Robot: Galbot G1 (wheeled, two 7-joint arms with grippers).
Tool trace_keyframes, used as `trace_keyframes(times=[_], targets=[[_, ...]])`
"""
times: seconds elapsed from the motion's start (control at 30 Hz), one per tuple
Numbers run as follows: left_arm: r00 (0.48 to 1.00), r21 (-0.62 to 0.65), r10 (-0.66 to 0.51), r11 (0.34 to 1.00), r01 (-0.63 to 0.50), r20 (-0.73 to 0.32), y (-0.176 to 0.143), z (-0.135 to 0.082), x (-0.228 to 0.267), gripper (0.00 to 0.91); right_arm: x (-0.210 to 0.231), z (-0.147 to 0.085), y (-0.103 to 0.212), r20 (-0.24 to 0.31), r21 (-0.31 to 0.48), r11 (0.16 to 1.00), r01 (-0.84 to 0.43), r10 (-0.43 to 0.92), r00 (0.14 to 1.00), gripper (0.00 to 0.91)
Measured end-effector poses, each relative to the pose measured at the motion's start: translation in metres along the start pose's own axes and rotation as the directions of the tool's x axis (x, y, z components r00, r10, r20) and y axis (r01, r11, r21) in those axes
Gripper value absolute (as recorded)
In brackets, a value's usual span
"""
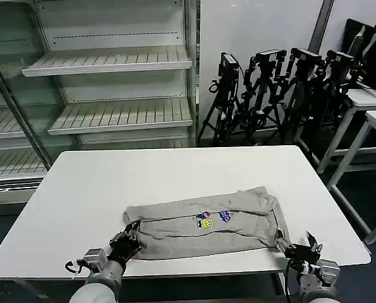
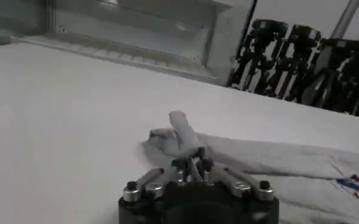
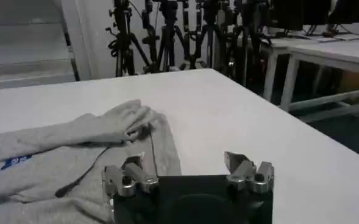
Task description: Fold and organize the clothes.
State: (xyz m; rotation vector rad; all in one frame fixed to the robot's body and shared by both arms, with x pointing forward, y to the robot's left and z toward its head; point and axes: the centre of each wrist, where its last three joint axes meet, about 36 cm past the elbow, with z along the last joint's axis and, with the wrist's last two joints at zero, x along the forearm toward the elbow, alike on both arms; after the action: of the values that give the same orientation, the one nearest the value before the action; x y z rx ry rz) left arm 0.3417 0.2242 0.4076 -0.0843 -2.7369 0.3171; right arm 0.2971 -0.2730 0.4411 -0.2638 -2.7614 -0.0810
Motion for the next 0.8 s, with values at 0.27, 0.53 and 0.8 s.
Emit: trace_keyframes(times=[0.27, 0.53, 0.8], targets=[[1.000, 0.045, 0.020, 0.999, -0.021, 0.020, -0.001, -0.006, 0.001, 0.020, 0.004, 0.000, 0.000, 0.000, -0.006, 1.000, -0.005, 0.005, 1.000, 0.907], [0.999, 0.071, 0.019, 0.997, -0.022, 0.035, 0.009, -0.016, 0.009, 0.020, 0.005, -0.002, -0.001, 0.003, -0.008, 1.000, -0.006, 0.006, 1.000, 0.907], [0.999, 0.090, -0.019, 0.996, 0.015, 0.037, 0.043, -0.031, 0.021, 0.010, 0.005, -0.004, -0.001, 0.011, -0.013, 1.000, -0.001, 0.001, 1.000, 0.907]])
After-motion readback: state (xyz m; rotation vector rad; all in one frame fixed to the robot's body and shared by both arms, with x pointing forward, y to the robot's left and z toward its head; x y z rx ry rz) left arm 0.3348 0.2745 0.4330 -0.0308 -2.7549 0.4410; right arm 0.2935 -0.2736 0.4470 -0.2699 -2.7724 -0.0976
